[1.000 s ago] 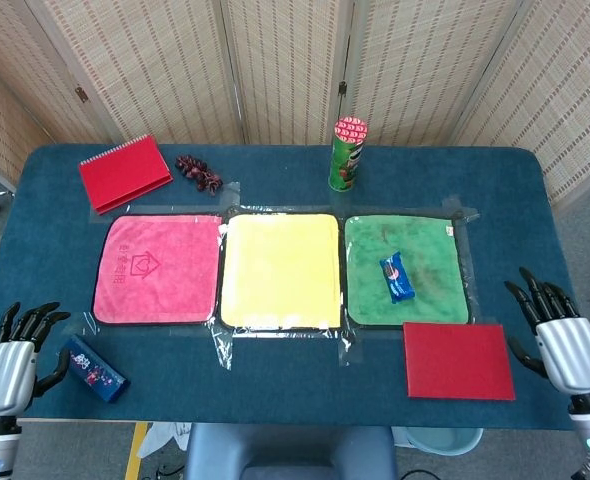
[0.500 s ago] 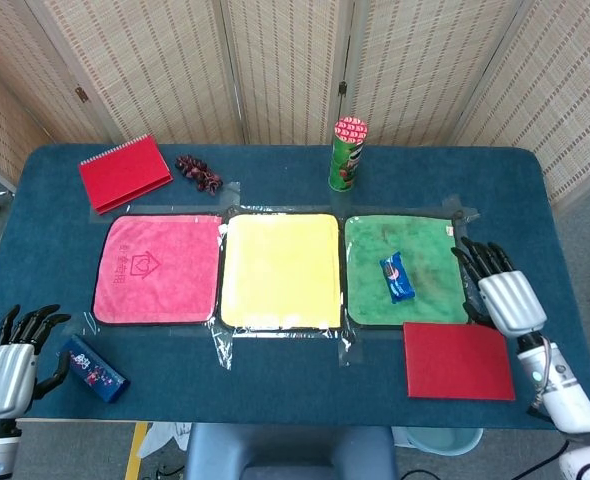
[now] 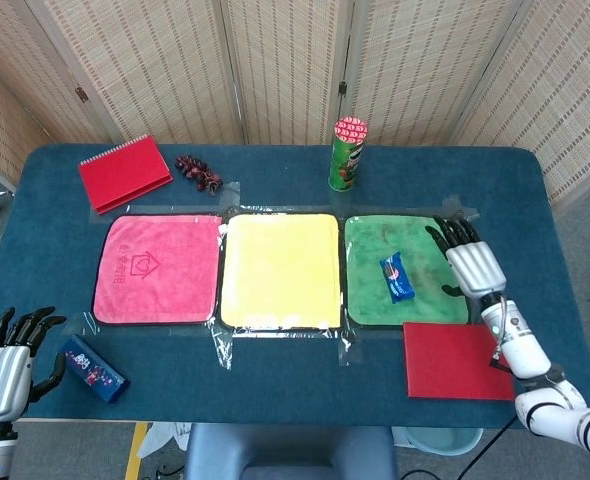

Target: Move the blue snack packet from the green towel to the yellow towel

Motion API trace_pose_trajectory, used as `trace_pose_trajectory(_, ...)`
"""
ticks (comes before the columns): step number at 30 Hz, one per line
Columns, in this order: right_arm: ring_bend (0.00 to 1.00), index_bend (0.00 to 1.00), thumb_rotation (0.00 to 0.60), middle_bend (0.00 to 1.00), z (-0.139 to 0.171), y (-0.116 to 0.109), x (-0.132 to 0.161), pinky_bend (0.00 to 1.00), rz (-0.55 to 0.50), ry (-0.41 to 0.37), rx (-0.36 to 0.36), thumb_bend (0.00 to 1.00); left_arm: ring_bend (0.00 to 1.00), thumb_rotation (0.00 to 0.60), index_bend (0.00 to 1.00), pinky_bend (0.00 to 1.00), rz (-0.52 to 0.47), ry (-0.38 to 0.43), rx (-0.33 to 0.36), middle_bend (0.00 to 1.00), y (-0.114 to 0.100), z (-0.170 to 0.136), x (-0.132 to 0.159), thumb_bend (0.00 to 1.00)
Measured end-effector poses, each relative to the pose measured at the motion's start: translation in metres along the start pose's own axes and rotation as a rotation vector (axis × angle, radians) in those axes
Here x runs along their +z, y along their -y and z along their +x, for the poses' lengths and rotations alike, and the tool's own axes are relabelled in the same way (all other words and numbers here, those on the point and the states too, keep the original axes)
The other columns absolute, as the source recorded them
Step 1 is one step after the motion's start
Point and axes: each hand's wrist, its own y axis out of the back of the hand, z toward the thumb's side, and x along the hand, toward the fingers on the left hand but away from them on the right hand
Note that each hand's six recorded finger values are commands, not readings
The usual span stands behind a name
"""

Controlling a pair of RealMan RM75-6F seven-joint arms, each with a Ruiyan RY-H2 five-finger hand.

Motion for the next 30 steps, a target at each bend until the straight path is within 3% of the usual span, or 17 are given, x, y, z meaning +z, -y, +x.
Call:
trace_pose_trajectory(12, 0.00, 0.00, 0.600, 0.00, -0.047, 0.012, 0.036, 0.00, 0.049, -0.051, 0.008, 0.14, 0.20, 0.600, 0.28, 0.03, -0.001, -0.005, -0.006, 0.21, 0.001, 0.001, 0.000, 0.51)
trace_pose_trajectory(30, 0.00, 0.00, 0.600, 0.00, -0.065, 0.037, 0.033, 0.00, 0.073, -0.027, 0.030, 0.14, 0.20, 0.600, 0.28, 0.03, -0.002, -0.022, -0.015, 0.21, -0.001, -0.003, -0.005, 0.51)
